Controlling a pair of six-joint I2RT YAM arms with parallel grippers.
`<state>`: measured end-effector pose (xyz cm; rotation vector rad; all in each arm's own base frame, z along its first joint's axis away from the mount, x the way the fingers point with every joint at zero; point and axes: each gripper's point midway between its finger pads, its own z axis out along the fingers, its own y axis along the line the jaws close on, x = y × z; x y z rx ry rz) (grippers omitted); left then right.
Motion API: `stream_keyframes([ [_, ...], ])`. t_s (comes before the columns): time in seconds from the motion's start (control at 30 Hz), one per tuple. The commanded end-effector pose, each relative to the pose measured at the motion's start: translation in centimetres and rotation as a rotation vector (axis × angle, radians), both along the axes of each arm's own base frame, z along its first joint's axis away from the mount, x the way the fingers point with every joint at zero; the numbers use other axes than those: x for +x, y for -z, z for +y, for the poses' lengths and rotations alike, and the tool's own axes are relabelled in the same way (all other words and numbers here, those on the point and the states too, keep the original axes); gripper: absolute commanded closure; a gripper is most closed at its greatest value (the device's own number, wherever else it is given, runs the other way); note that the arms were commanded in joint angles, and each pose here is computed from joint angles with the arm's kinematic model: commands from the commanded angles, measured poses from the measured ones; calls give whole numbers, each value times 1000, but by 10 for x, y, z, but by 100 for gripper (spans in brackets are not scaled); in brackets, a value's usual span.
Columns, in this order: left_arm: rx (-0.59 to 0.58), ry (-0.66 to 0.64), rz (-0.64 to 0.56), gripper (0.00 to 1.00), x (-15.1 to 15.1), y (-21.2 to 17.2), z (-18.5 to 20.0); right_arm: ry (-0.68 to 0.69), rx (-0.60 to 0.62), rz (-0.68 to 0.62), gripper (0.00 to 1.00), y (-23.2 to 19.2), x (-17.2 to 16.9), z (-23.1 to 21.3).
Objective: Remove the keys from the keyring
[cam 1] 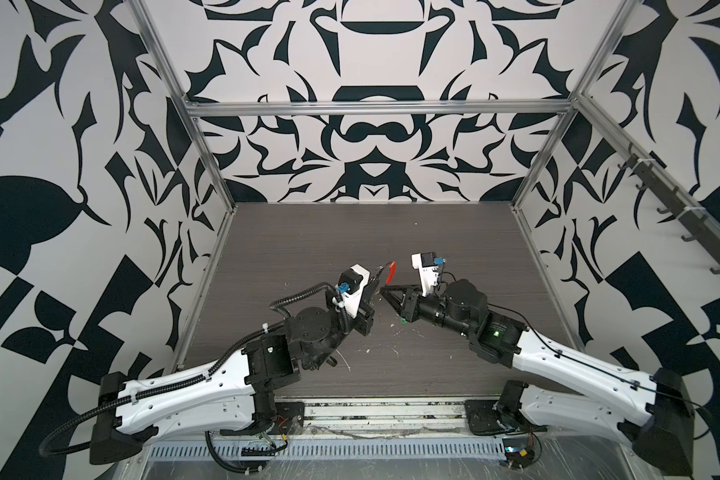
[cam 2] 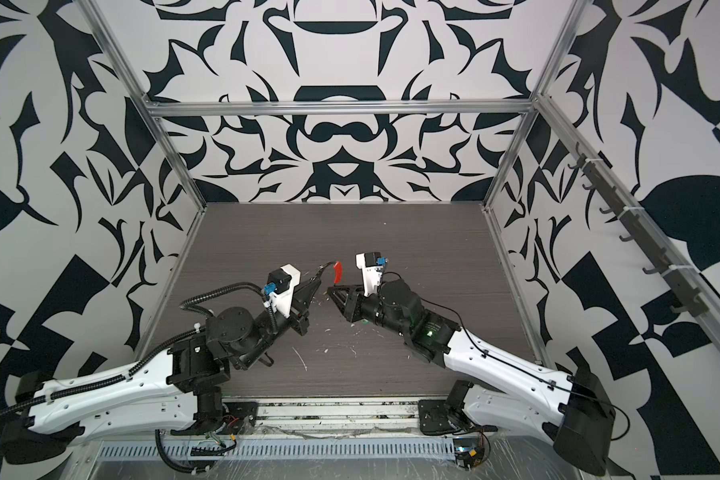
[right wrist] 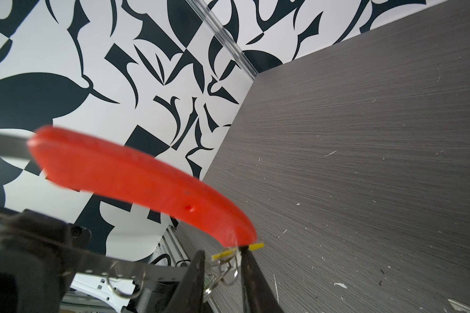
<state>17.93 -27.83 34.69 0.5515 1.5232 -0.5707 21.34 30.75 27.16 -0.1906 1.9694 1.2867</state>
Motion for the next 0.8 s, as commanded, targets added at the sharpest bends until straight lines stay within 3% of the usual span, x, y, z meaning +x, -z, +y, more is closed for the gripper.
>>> stream_keyframes([
  [0.0,-57,15,-9,100,-4,-10,3,-15,66,-54,75,-26,0,5],
  [0.07,-61,20,-8,100,-5,-11,3,-17,66,-54,78,-26,1,6],
  [0.27,-75,9,8,100,-4,-9,6,-56,69,-101,100,-34,-4,10],
  [0.5,-132,4,72,100,-5,-3,11,-233,95,-343,100,-58,-29,22],
  [0.7,-189,30,116,100,-11,-4,19,-306,89,-433,100,-65,-41,24],
  [0.77,-192,42,134,82,-13,-2,21,-305,77,-452,100,-68,-43,21],
])
